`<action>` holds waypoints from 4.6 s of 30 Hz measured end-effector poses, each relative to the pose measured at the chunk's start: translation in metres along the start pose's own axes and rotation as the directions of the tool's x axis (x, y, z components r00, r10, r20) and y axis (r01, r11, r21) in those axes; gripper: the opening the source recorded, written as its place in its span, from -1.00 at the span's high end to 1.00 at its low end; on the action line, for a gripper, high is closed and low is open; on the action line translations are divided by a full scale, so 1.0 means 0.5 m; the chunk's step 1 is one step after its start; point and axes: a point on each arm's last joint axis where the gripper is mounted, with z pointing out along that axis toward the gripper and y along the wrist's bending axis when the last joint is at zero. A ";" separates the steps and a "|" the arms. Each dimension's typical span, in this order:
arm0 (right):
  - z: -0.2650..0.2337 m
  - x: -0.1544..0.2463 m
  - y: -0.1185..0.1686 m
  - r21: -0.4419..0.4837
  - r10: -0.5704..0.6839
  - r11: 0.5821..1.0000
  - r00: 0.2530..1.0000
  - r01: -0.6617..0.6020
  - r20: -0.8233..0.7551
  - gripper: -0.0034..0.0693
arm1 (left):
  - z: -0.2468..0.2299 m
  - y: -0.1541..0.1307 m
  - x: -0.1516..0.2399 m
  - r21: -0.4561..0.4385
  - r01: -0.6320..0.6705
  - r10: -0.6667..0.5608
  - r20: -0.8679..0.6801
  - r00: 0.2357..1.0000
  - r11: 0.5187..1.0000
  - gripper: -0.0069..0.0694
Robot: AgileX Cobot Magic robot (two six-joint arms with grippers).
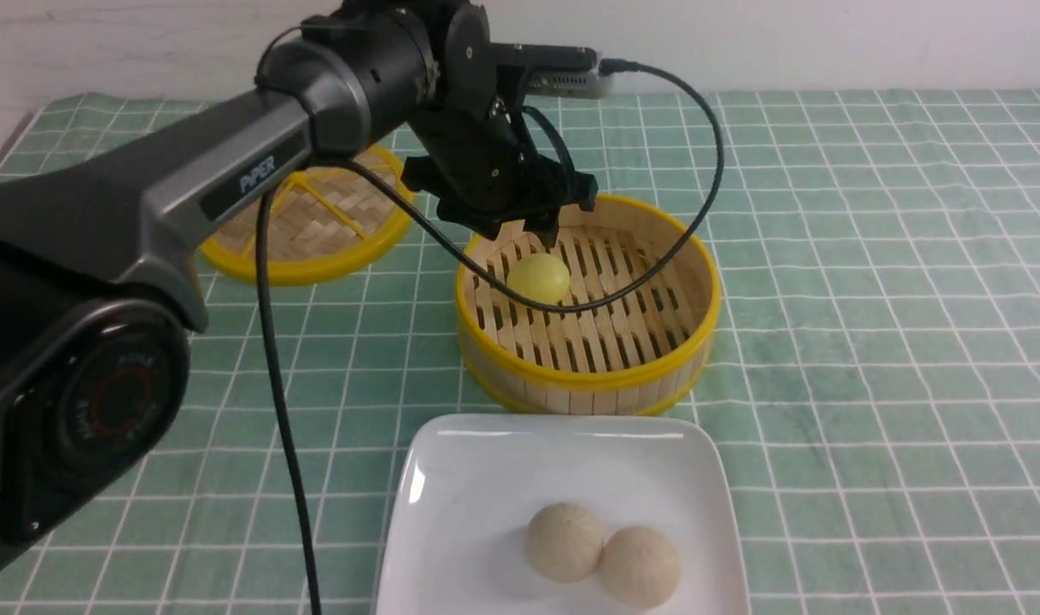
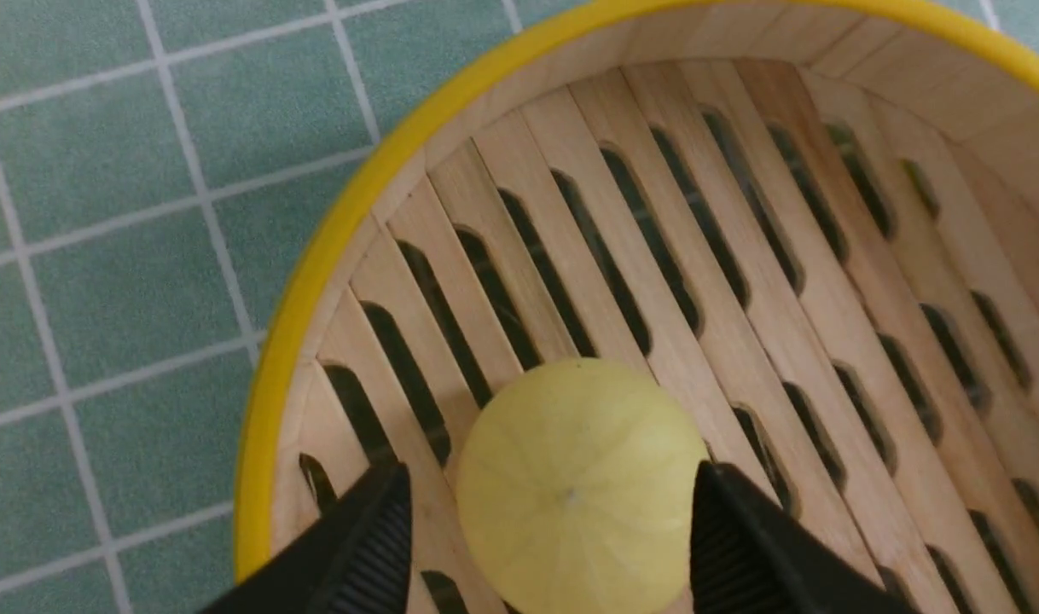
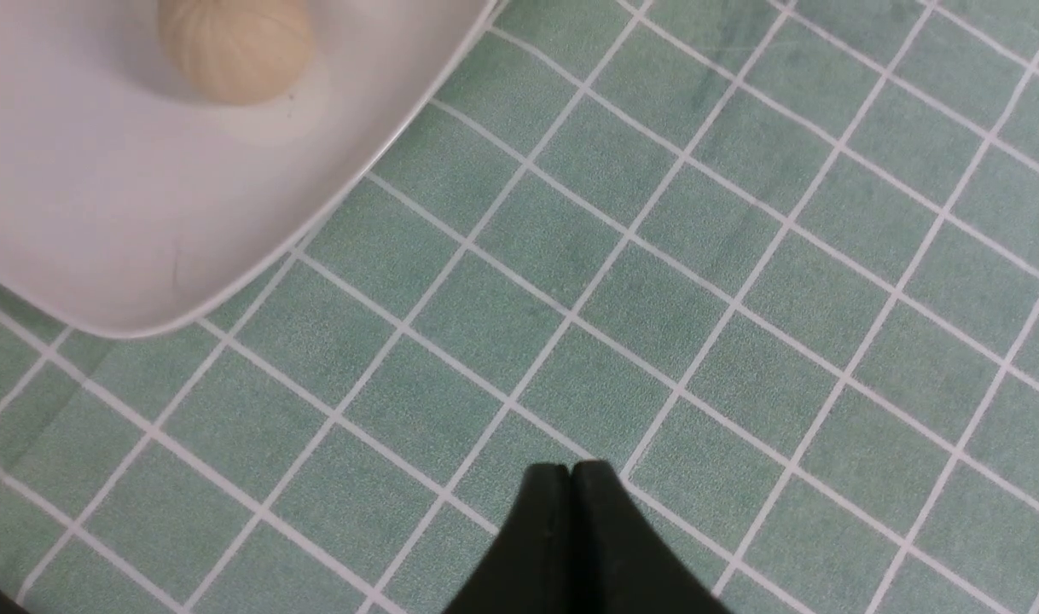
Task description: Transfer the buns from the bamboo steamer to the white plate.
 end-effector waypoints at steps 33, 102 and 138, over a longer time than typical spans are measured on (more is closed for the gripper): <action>0.000 -0.002 0.003 -0.017 0.014 1.000 1.000 -0.014 0.014 0.87 | -0.456 0.000 0.014 -0.101 -0.073 0.084 0.112 0.990 0.992 0.76; -0.062 0.078 -0.001 -0.004 0.137 0.985 0.762 -0.174 0.632 0.95 | -0.171 -0.092 0.291 0.018 0.162 -0.156 -0.184 0.970 0.987 0.50; 0.002 0.141 -0.014 0.093 0.154 0.959 0.767 -0.268 0.622 0.91 | -0.173 -0.088 0.301 0.015 0.055 -0.050 -0.236 0.971 0.998 0.80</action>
